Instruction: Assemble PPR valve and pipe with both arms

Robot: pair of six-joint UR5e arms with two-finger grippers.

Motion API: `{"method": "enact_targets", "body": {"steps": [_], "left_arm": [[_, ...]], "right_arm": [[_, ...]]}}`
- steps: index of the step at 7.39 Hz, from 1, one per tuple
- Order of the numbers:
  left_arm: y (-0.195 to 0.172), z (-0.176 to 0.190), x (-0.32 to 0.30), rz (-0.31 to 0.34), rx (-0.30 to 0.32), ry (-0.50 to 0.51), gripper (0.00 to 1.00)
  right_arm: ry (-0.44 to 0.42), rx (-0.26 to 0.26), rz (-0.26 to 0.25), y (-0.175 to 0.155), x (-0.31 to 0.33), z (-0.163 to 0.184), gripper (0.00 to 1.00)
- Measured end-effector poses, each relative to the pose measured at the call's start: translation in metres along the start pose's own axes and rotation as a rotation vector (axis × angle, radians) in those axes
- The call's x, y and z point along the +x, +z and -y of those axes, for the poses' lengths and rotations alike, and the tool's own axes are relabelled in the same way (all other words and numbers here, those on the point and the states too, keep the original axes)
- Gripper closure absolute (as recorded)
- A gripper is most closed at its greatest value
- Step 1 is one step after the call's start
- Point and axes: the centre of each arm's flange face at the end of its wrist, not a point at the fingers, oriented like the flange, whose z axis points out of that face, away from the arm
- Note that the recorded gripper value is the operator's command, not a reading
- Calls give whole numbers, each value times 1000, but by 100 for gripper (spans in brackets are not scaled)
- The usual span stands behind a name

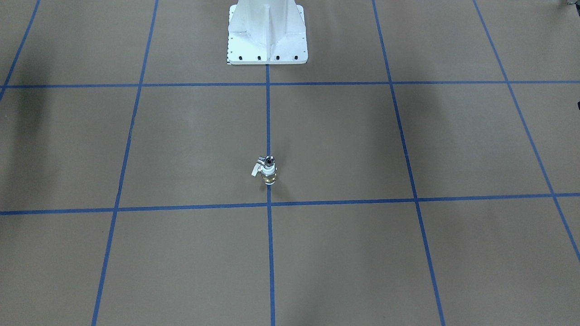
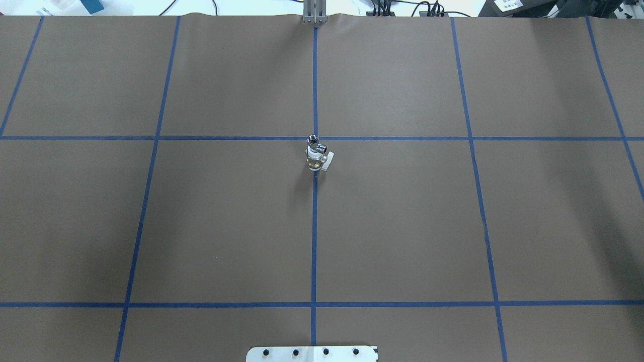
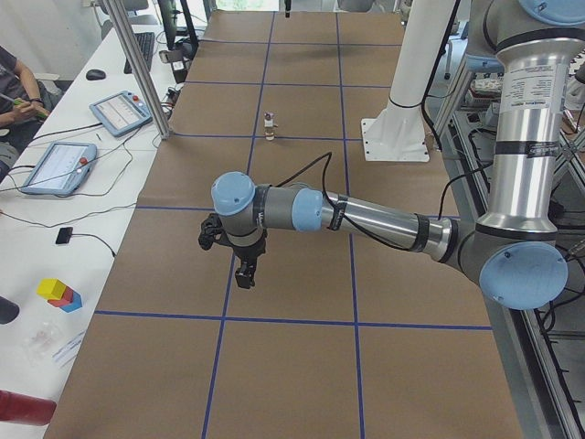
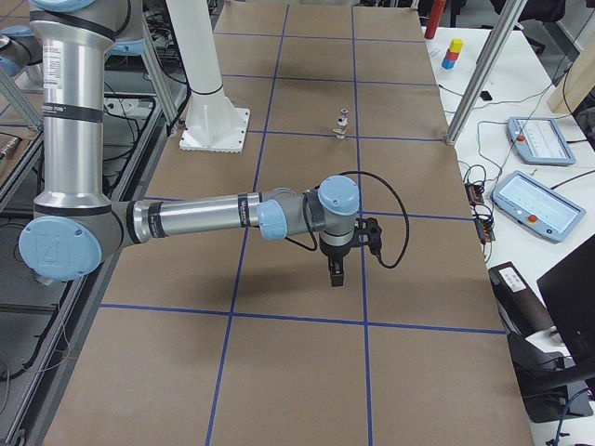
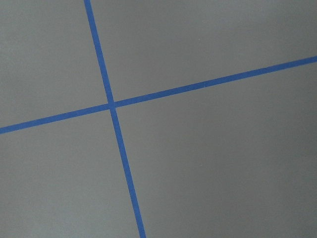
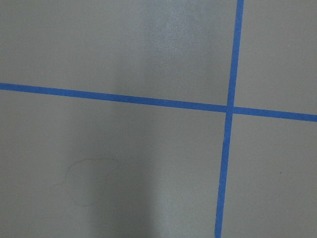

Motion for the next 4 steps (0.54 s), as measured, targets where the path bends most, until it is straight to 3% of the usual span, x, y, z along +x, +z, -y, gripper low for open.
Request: {"method": "enact_targets", "body": {"steps": [2,4], "left_arm": [[17,-12,-20,-1,-11,-22,1],[23,-26,-31,5,31,18,0]], "right_arm": [[13,-5,12,-2,2,-6,0],[33,-16,16,-1,7,-13,0]]}}
